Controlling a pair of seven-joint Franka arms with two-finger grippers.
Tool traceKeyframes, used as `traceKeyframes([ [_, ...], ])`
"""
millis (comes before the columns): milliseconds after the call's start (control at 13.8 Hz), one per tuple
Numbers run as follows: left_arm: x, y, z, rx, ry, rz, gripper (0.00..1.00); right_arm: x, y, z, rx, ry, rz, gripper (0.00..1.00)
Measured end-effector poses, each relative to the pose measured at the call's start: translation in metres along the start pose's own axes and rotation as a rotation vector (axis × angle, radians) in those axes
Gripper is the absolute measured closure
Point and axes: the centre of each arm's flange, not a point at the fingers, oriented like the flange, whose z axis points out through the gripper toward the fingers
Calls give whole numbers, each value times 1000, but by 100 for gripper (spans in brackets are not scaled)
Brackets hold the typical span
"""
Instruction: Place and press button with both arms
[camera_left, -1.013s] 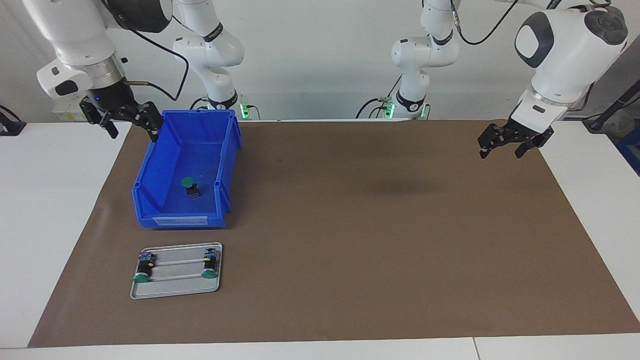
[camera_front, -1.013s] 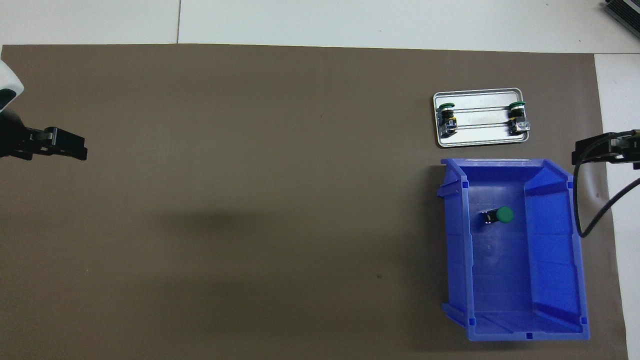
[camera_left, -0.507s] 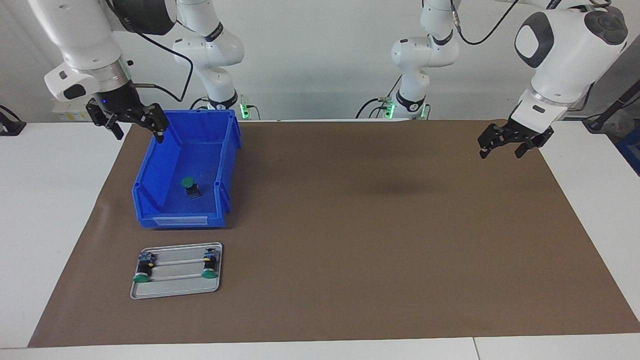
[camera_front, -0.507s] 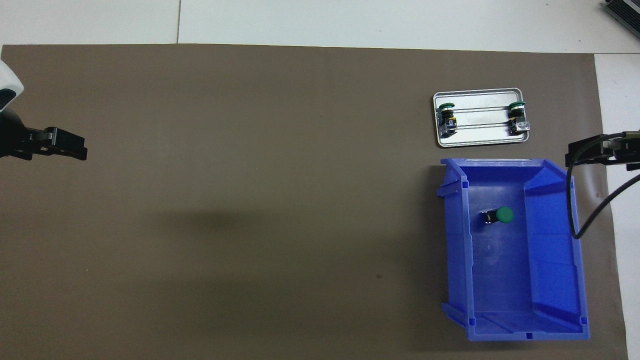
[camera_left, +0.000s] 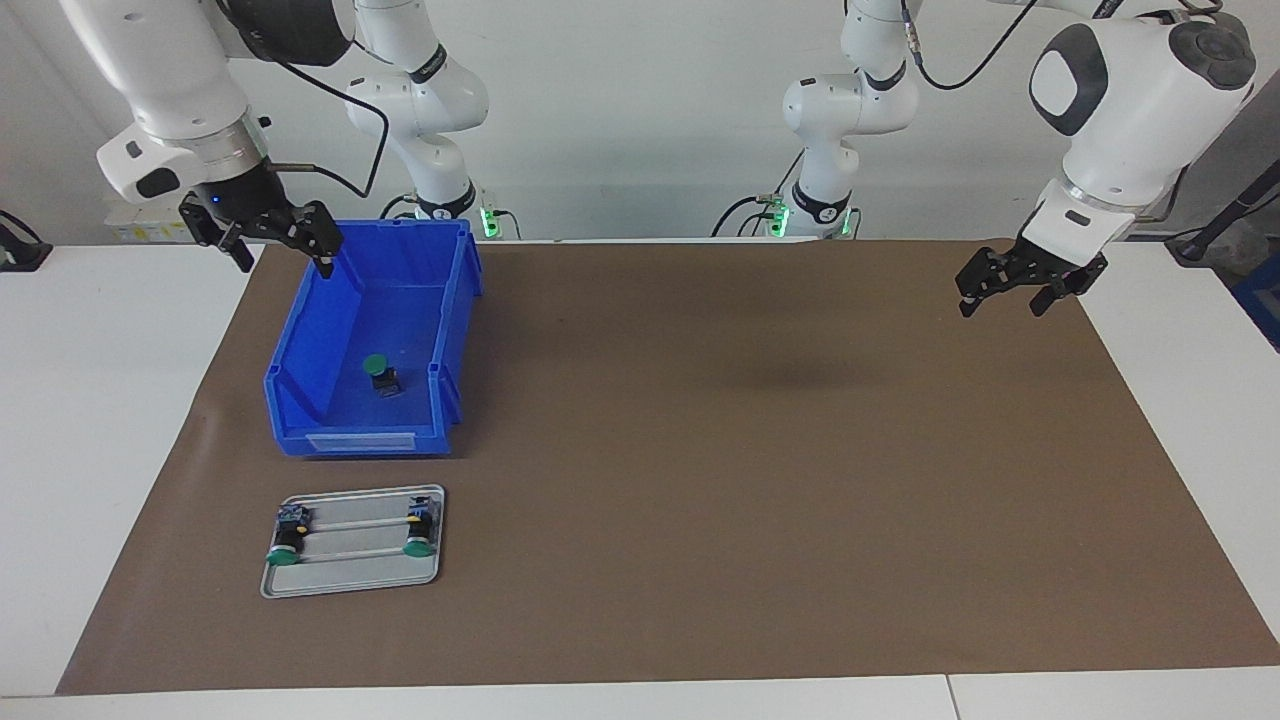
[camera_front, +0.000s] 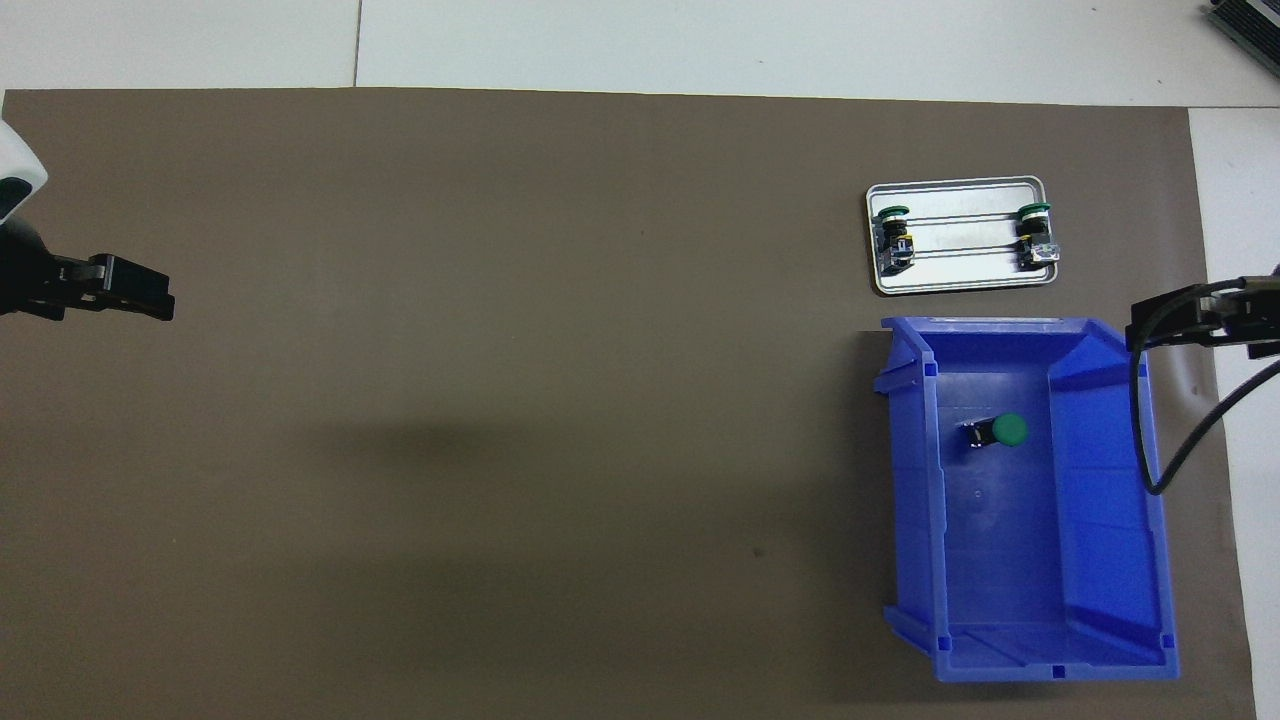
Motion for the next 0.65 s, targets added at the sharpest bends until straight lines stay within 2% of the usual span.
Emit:
traceKeyframes([
  [145, 0, 0, 0, 0, 0, 0, 0, -5, -7, -2, 18, -24, -10, 0],
  [652, 0, 0, 0, 0, 0, 0, 0, -7, -7, -10, 14, -11, -12, 0],
])
